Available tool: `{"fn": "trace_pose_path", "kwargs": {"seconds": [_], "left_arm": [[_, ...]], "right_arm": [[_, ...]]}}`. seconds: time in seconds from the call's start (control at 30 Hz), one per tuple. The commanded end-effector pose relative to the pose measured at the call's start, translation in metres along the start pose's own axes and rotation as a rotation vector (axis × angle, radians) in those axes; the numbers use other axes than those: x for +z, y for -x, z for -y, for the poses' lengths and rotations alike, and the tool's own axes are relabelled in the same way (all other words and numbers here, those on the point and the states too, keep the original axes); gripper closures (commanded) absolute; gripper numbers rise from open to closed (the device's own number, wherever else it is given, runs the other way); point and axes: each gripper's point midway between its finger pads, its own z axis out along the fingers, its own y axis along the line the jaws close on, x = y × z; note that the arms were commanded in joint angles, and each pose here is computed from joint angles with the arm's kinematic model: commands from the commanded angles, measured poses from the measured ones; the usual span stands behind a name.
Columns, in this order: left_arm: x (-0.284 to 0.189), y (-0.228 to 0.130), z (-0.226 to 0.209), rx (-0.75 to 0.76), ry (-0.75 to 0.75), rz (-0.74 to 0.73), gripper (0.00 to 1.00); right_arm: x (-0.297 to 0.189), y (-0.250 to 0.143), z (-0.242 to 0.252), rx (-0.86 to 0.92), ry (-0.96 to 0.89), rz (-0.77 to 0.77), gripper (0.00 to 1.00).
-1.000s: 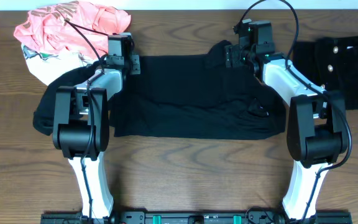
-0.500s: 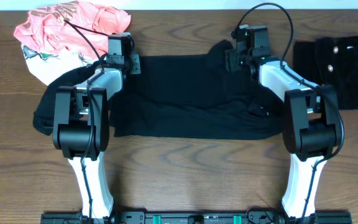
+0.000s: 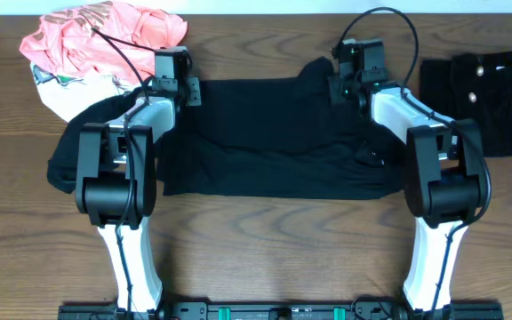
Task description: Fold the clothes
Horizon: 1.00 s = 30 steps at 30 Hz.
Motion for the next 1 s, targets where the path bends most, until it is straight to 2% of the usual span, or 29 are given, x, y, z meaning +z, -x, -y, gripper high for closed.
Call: {"fn": "trace_pose_path", "kwargs": {"seconds": [0.0, 0.2, 0.5, 0.7, 0.97], "left_arm": [[-0.003, -0.010, -0.004, -0.013, 0.003, -0.036, 0.94], [-0.010, 0.000, -0.005, -0.016, 0.001, -0.012, 0.94], [-0.011, 0.000, -0.009, -0.021, 0.007, -0.015, 0.94], [-0.023, 0.011, -0.018, -0.008, 0.019, 0.002, 0.94], [-0.069, 0.041, -0.018, 0.030, 0.019, 0.052, 0.94]], "right_arm": [[-0.028, 0.028, 0.029, 0.049, -0.040, 0.060, 0.99], [-0.056, 0.035, 0.056, 0.089, -0.076, 0.065, 0.99], [-0.063, 0.029, 0.069, 0.113, -0.092, 0.041, 0.99], [-0.076, 0.041, 0.054, 0.051, -0.018, 0.071, 0.99], [-0.118, 0.069, 0.022, -0.097, 0.120, 0.162, 0.99]]}}
